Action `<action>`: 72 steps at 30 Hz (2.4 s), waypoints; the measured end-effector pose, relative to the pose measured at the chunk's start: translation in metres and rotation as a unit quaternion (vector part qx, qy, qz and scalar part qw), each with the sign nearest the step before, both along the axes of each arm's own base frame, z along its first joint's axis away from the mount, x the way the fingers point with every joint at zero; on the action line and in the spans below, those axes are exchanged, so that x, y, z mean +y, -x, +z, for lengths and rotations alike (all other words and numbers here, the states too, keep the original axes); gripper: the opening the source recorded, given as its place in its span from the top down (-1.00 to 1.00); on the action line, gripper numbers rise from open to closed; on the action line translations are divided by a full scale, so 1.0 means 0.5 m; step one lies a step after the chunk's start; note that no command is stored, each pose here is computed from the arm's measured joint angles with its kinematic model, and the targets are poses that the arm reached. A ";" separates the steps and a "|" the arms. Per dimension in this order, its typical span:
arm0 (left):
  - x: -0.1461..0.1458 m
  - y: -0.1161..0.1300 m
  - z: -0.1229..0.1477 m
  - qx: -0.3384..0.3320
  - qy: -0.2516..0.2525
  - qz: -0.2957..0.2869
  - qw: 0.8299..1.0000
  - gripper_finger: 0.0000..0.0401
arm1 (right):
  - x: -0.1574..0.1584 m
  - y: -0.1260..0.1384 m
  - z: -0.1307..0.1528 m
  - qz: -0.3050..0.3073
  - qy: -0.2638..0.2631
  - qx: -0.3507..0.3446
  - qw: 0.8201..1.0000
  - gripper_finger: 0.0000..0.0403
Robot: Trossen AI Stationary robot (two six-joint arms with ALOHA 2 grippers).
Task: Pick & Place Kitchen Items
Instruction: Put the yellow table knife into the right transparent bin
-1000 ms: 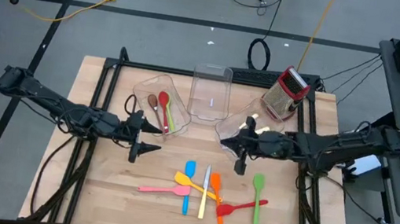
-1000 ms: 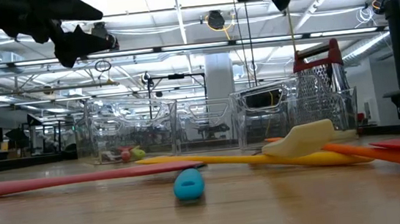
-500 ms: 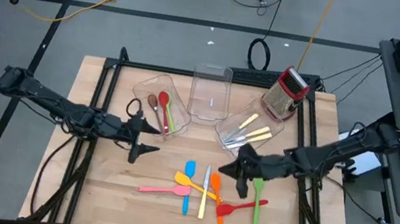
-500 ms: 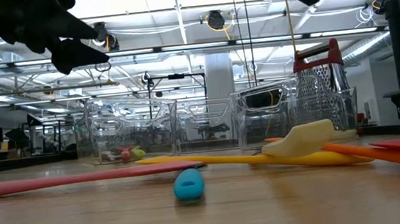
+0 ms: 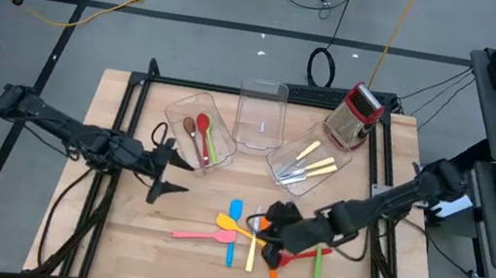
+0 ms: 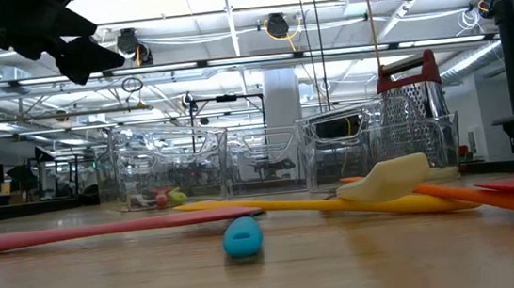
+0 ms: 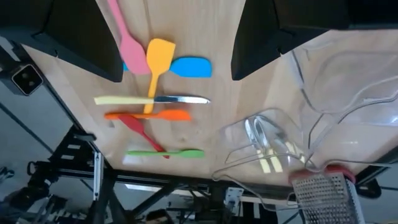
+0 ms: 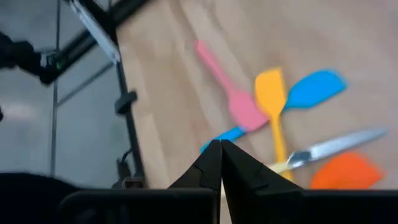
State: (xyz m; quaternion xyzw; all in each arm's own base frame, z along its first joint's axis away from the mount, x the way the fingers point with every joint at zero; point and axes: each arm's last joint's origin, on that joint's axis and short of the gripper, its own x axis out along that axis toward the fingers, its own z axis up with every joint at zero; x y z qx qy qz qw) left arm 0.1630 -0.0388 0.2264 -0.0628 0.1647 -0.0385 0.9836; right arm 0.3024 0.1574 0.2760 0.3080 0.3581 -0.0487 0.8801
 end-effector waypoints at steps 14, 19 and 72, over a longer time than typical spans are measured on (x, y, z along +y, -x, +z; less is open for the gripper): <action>0.013 0.066 -0.049 -0.030 0.030 -0.030 0.999 -0.52 | 0.054 -0.079 -0.048 -0.040 -0.134 0.138 0.980 1.00; 0.016 0.077 -0.053 -0.042 0.024 -0.032 0.998 -0.52 | 0.048 -0.076 -0.056 -0.083 -0.163 0.172 0.968 1.00; 0.017 0.079 -0.072 -0.023 0.037 -0.024 0.999 -0.52 | 0.035 -0.083 -0.122 -0.157 -0.266 0.140 0.941 0.39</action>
